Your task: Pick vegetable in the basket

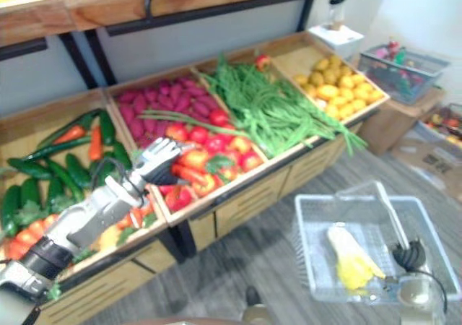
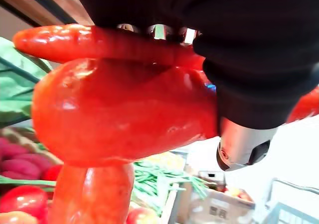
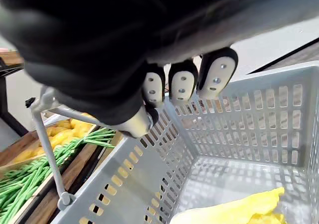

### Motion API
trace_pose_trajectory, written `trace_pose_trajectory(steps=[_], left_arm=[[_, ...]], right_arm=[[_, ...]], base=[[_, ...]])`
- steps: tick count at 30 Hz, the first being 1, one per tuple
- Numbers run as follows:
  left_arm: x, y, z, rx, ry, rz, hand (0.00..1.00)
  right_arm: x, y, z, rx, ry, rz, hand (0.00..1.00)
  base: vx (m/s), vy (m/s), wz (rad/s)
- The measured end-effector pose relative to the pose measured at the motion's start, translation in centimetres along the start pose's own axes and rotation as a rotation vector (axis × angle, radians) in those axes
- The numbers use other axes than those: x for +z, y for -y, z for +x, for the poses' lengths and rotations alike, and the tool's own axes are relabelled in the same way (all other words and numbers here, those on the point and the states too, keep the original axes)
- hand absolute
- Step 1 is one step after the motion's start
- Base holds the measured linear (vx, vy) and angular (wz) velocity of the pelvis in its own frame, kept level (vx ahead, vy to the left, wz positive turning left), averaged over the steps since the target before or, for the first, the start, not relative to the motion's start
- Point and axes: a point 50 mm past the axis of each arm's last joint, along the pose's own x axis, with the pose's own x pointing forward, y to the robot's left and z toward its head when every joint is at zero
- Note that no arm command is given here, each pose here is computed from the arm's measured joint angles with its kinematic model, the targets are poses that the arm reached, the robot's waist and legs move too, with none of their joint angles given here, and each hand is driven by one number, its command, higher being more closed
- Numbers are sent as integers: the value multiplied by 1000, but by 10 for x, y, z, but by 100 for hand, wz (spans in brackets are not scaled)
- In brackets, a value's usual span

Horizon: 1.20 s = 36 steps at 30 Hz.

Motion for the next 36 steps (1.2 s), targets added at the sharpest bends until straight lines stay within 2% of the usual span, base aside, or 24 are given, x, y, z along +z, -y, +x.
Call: trace_pose_trajectory(steps=[4, 8, 19, 27, 36], left_arm=[[11, 5, 0, -51, 69, -15, 100], [17, 11, 0, -87, 94, -51, 100], [37, 25, 4, -182, 192, -138, 100], [58, 24, 19, -158, 285, -179, 100], [90, 19, 32, -104, 413, -226, 100]], right_arm=[[21, 1, 8, 61, 100, -69, 100], [54, -13, 14, 151, 238, -158, 100], [121, -35, 4, 336, 603, -371, 100], [128, -47, -6, 419, 676, -448, 100], [143, -48, -11, 424, 745, -456, 100]], base=[[28, -46, -41], [13, -31, -44], [-22, -26, -35], [-19, 1, -25], [-34, -5, -15]])
